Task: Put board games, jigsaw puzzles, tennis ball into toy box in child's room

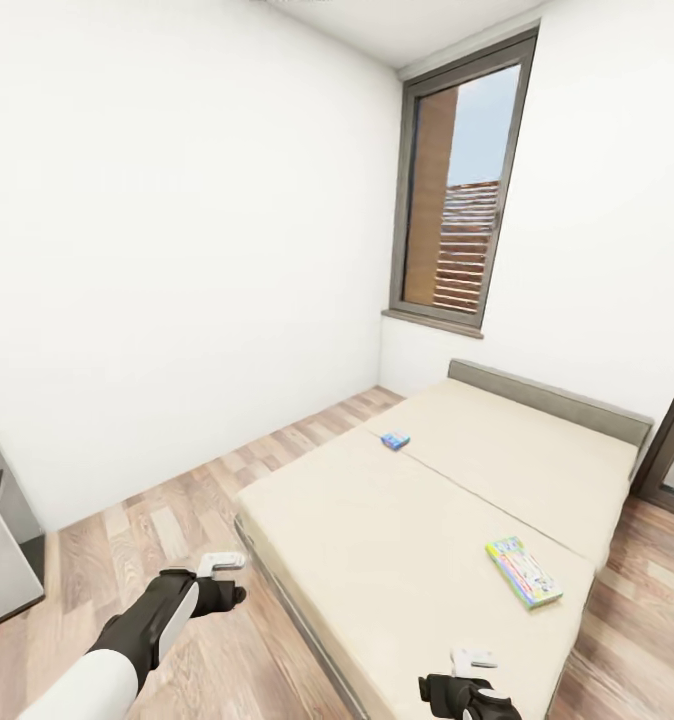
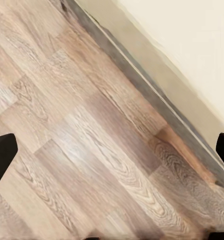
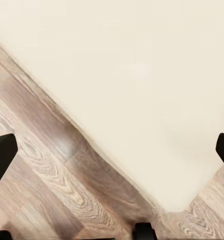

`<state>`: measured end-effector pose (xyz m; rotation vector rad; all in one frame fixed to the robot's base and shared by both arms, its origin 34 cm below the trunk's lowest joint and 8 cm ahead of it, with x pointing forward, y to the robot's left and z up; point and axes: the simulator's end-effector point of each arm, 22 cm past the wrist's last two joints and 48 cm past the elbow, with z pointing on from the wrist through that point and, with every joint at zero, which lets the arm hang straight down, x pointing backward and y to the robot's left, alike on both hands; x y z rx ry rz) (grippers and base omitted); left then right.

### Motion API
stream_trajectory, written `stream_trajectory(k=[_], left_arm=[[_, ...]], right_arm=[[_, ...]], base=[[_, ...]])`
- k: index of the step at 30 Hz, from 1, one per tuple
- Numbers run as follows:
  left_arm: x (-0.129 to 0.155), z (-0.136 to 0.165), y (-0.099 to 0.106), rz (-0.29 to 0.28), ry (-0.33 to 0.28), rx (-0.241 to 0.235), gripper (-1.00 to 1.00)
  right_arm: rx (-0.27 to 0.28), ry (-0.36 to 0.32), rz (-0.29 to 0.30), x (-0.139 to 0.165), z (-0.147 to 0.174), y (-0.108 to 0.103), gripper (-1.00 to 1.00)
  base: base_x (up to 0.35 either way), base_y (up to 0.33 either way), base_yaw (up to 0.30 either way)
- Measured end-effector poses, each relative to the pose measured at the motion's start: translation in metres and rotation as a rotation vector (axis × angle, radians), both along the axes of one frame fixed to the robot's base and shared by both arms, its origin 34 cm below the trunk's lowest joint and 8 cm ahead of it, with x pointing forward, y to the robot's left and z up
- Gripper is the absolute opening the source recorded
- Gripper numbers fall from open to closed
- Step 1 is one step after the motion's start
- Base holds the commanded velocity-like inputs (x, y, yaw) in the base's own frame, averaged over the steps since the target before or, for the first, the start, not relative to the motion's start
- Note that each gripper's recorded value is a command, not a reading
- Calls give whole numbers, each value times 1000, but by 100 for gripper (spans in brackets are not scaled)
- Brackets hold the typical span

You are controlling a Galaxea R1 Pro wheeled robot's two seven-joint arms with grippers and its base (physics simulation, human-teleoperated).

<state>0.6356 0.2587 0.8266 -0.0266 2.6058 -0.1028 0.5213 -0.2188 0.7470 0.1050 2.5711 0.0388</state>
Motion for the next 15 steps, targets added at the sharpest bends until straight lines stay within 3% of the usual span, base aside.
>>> stream_trajectory(k=[5, 15], left_arm=[[0, 0, 0, 0, 0, 0, 100], [0, 0, 0, 0, -2, 1, 100]], right_arm=[[0, -1, 0, 0, 0, 0, 100], [0, -1, 0, 0, 0, 0, 100]], base=[[-220, 0, 72], [-48, 0, 8]])
